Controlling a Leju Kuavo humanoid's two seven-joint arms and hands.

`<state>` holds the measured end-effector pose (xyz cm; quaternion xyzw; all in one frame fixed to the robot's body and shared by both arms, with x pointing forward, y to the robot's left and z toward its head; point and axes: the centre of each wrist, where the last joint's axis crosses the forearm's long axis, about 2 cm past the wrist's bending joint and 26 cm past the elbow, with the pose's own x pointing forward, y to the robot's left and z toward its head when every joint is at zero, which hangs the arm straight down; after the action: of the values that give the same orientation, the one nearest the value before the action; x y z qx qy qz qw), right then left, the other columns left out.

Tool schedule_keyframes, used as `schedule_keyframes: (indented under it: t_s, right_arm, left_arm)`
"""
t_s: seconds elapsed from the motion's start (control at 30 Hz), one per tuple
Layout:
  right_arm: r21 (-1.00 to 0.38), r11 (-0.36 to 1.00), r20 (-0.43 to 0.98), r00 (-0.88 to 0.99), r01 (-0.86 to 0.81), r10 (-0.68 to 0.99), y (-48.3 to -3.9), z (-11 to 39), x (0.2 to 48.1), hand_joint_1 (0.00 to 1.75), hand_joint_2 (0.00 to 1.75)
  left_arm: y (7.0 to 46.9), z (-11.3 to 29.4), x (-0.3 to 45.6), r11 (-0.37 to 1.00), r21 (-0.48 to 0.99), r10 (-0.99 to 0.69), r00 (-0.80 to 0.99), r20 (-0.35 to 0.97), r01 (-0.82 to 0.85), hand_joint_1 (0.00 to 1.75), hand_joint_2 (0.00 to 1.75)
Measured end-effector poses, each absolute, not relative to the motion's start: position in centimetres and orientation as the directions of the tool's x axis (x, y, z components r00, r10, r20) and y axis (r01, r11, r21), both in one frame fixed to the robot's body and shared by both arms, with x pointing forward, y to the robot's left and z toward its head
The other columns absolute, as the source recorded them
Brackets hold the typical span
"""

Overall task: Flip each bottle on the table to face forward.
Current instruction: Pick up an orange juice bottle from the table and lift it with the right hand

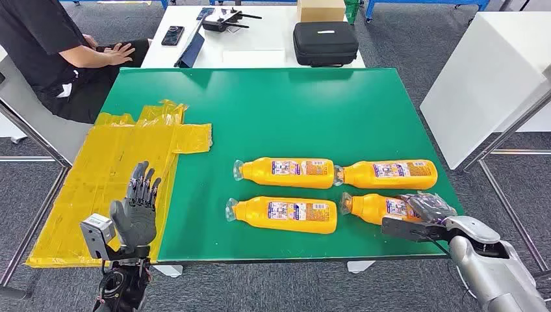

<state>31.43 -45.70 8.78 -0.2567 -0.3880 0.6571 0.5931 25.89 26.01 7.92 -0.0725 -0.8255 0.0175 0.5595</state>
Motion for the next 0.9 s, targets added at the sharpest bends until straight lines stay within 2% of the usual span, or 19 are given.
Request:
schedule_keyframes:
  t_s: [0.43, 0.5, 0.57, 0.7, 0.8, 0.9]
  right_arm:
    - [-0.825, -0.007, 0.093, -0.148, -0.565, 0.985, -45.8, 9.1, 31.1, 1.75, 1.75]
    - [-0.837, 0.028, 0.131, -0.151, -0.546, 0.98, -45.8, 9.0, 30.7, 1.75, 1.75]
    - [-0.85, 0.136, 0.248, -0.159, -0.509, 0.956, -45.7, 9.0, 29.8, 1.75, 1.75]
    - [-0.788, 0.475, 0.581, -0.216, -0.393, 0.785, -45.5, 11.2, 27.5, 1.75, 1.75]
    - [-0.744, 0.623, 0.667, -0.316, -0.24, 0.675, -45.4, 14.8, 26.8, 1.75, 1.75]
    - [-0.731, 0.676, 0.648, -0.412, -0.098, 0.641, -44.7, 17.7, 26.2, 1.75, 1.75]
  left_arm:
    - [26.2, 7.5, 25.4, 0.987, -0.131, 0.157, -0.347, 0.924, 0.097, 0.0, 0.0]
    - [26.2, 7.5, 25.3, 0.986, -0.134, 0.16, -0.346, 0.924, 0.098, 0.0, 0.0]
    - [26.3, 7.4, 25.0, 0.985, -0.139, 0.165, -0.345, 0.924, 0.099, 0.0, 0.0]
    - [26.7, 7.2, 24.0, 0.979, -0.171, 0.198, -0.343, 0.918, 0.107, 0.0, 1.75]
    - [26.9, 7.3, 23.8, 0.972, -0.205, 0.231, -0.35, 0.908, 0.111, 0.0, 1.75]
    - [27.0, 7.5, 23.5, 0.966, -0.234, 0.26, -0.356, 0.898, 0.114, 0.0, 1.75]
